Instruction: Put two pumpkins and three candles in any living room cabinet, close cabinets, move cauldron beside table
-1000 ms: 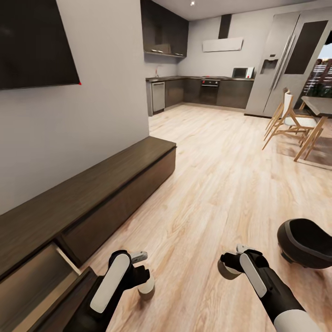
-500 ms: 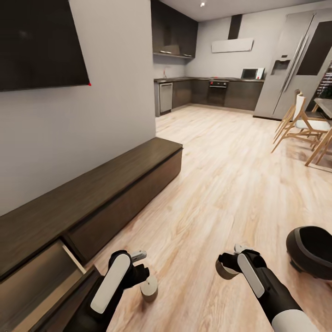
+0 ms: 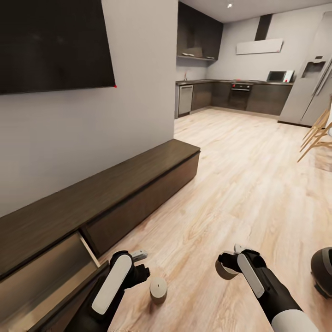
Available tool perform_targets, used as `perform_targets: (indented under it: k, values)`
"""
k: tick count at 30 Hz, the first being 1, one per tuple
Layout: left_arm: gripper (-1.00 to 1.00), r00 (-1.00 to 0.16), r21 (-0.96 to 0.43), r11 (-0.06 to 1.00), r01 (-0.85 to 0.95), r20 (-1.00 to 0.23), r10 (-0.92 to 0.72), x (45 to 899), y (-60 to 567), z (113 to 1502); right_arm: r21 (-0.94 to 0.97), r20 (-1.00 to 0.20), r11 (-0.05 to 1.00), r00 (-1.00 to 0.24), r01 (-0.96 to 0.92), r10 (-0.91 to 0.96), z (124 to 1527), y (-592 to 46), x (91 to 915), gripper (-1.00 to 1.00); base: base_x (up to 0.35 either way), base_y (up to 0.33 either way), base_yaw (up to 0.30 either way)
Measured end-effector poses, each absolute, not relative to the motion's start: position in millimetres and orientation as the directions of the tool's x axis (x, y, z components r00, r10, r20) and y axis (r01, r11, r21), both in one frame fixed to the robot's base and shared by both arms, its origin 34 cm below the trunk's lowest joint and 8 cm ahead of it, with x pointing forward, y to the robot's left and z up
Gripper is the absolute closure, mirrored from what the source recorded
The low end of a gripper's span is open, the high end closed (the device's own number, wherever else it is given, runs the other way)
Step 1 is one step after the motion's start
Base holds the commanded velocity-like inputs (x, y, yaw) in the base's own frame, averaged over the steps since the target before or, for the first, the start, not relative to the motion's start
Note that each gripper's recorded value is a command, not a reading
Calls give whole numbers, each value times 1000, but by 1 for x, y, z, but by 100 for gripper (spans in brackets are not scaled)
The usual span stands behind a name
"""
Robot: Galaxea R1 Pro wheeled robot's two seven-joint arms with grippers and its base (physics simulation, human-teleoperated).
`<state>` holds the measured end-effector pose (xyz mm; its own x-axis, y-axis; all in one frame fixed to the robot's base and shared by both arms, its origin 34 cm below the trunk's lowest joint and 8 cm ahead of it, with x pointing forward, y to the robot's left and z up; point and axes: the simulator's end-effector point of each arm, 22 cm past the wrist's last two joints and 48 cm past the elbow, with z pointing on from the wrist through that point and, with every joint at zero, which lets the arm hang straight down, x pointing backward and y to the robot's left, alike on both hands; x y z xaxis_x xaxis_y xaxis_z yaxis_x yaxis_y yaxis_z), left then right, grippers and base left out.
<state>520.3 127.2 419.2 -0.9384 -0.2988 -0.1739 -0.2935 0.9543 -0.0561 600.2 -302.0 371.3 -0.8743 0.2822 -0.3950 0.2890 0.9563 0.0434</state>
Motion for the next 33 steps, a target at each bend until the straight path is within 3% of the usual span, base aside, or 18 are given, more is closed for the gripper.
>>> perform_targets:
  k: [7,33]
  values:
    - [-100,-938,-56,954,-293,-176,-298,521,127,420,47,-397,955,-872,291,285,372,-302,601,100,0,-12,214]
    - [-100,-938,-56,955,-292,-177,-298,521,128,420,50,-397,955,-871,292,288,373,-301,601,100,0,-54,35]
